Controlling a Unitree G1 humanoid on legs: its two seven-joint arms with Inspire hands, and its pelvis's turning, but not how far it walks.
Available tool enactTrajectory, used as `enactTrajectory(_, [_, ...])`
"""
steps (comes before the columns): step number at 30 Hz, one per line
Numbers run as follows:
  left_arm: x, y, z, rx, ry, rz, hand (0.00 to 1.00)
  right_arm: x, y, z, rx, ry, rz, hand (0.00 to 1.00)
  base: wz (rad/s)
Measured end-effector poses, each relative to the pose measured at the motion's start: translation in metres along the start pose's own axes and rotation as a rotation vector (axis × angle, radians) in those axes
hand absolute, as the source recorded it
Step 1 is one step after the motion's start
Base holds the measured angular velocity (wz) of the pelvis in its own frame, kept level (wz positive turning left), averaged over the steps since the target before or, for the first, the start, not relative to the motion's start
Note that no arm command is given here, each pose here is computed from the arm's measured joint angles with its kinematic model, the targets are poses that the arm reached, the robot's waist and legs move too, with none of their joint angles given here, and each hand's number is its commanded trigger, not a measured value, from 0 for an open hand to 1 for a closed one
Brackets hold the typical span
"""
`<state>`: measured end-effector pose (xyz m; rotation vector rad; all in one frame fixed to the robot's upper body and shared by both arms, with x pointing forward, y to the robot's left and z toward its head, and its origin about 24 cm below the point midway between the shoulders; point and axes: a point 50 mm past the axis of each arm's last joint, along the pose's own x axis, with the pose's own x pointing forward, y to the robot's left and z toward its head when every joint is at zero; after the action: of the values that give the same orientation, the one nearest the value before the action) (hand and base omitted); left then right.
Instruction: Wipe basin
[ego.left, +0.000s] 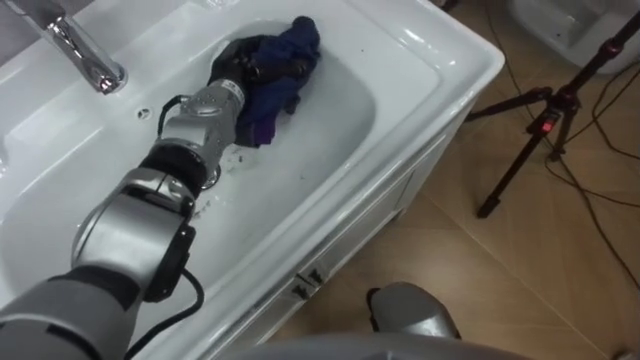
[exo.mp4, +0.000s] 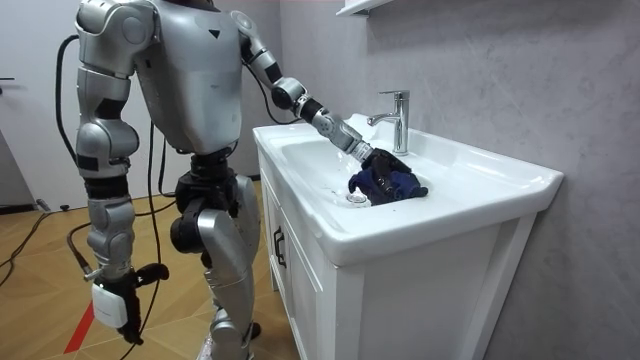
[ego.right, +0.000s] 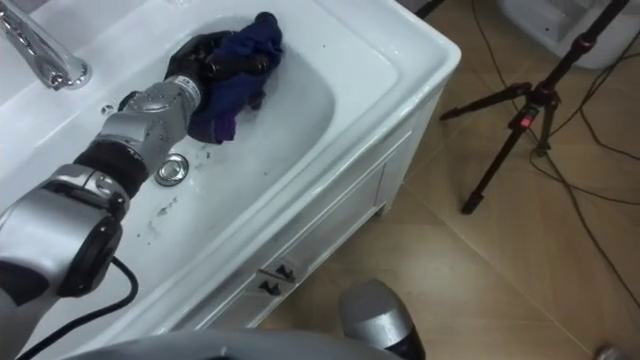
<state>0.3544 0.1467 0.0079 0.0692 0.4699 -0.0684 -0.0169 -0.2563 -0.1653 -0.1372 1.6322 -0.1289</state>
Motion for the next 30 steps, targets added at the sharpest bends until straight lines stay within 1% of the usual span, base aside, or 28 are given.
enactTrajectory(8, [0.0, -0.003, -0.003, 0.196, 0.002, 0.001, 1.0, 0.0, 0.0, 0.005, -0.009, -0.012, 0.011, 0.0, -0.02])
enactTrajectory(9, [0.0, -0.003, -0.003, 0.249, 0.0, 0.005, 1.0, 0.0, -0.001, 0.005, -0.006, -0.012, 0.008, 0.0, -0.05])
enactTrajectory(10, [0.0, -0.002, -0.005, 0.302, 0.003, 0.01, 1.0, -0.001, -0.001, 0.004, -0.005, -0.011, 0.007, 0.0, -0.06])
enactTrajectory(12, [-0.002, 0.0, -0.015, 0.35, 0.025, 0.018, 1.0, -0.001, -0.004, 0.002, -0.005, -0.006, 0.005, 0.0, -0.1])
enactTrajectory(16, [-0.007, 0.007, -0.043, 0.374, 0.121, 0.031, 1.0, -0.001, -0.007, -0.003, 0.001, 0.011, 0.0, 0.0, -0.1])
enactTrajectory(23, [-0.015, 0.018, -0.071, 0.424, 0.193, 0.062, 1.0, -0.002, -0.008, -0.017, 0.015, 0.056, -0.005, 0.0, -0.02])
enactTrajectory(25, [-0.021, 0.024, -0.088, 0.41, 0.235, 0.082, 1.0, -0.002, -0.008, -0.016, 0.007, 0.055, -0.002, 0.0, -0.08])
enactTrajectory(30, [-0.028, 0.031, -0.104, 0.361, 0.284, 0.107, 1.0, -0.002, -0.005, -0.014, 0.001, 0.032, 0.01, 0.0, 0.03])
